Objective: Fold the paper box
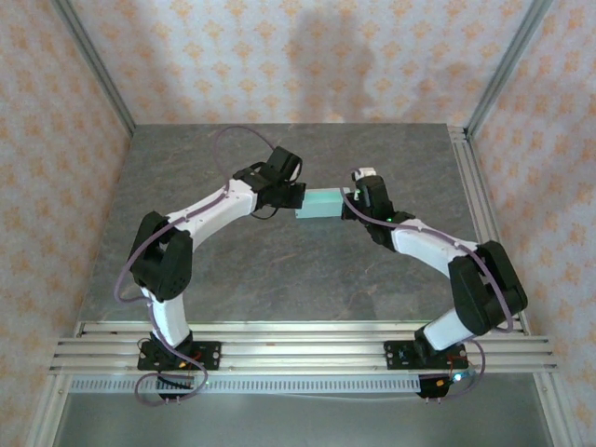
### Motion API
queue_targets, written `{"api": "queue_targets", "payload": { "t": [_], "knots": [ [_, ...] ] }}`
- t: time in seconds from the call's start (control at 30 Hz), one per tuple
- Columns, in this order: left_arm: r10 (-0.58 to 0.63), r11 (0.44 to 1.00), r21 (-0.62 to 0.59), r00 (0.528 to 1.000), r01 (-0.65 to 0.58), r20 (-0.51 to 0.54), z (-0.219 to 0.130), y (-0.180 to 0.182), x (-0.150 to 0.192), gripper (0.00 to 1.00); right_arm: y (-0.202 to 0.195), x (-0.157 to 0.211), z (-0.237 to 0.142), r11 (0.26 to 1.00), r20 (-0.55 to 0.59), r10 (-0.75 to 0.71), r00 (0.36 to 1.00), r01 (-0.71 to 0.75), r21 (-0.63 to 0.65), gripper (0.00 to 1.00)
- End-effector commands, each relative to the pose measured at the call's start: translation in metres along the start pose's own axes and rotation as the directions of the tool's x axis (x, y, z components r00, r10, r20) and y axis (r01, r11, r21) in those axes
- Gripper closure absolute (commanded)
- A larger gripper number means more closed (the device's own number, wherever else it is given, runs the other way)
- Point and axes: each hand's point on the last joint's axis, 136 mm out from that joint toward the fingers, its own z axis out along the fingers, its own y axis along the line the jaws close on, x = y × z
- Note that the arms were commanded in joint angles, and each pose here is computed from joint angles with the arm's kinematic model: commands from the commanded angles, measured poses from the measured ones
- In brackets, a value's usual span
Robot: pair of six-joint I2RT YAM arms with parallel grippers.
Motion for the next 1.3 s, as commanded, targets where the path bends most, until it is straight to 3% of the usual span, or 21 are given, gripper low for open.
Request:
{"api": "queue_targets", "payload": {
  "t": [0.0,0.23,0.3,0.43,0.57,0.7,0.83,1.07,1.27],
  "knots": [
    [0.015,1.000,0.004,0.999,-0.015,-0.031,0.006,-0.002,0.004,1.00,0.005,0.018,0.008,0.999,-0.064,-0.015,0.998,0.013,-0.030,1.00],
    [0.013,1.000,0.001,0.998,-0.013,-0.058,0.019,0.000,0.010,1.00,0.010,0.016,0.008,0.998,-0.043,-0.014,0.999,0.011,-0.058,1.00],
    [0.012,1.000,-0.001,0.998,-0.012,-0.060,0.019,0.001,0.011,1.00,0.012,0.007,0.000,0.997,-0.007,-0.008,1.000,0.008,-0.074,0.88],
    [0.012,1.000,-0.018,0.996,-0.014,-0.093,0.033,0.005,0.020,1.00,0.013,-0.016,-0.020,0.996,0.076,0.007,0.997,0.000,-0.084,0.49],
    [0.017,1.000,-0.019,0.995,-0.019,-0.094,0.033,0.005,0.019,1.00,0.011,-0.040,-0.033,0.991,0.139,0.078,0.987,-0.062,-0.115,0.34],
    [0.019,1.000,-0.013,0.995,-0.021,-0.103,0.034,0.003,0.020,1.00,0.011,-0.060,-0.029,0.966,0.169,0.207,0.964,-0.174,-0.189,0.30],
    [0.021,1.000,-0.014,0.994,-0.023,-0.104,0.035,0.004,0.020,1.00,-0.002,-0.066,-0.004,0.952,0.106,0.285,0.953,-0.268,-0.146,0.28],
    [0.011,1.000,-0.012,0.996,-0.012,-0.087,0.030,0.002,0.015,1.00,-0.010,-0.035,0.042,0.955,-0.007,0.288,0.958,-0.288,-0.070,0.34],
    [-0.004,1.000,0.030,0.998,0.006,-0.068,0.020,-0.007,0.007,0.96,-0.013,-0.012,0.061,0.949,-0.033,0.308,0.951,-0.309,-0.061,0.37]
  ]
}}
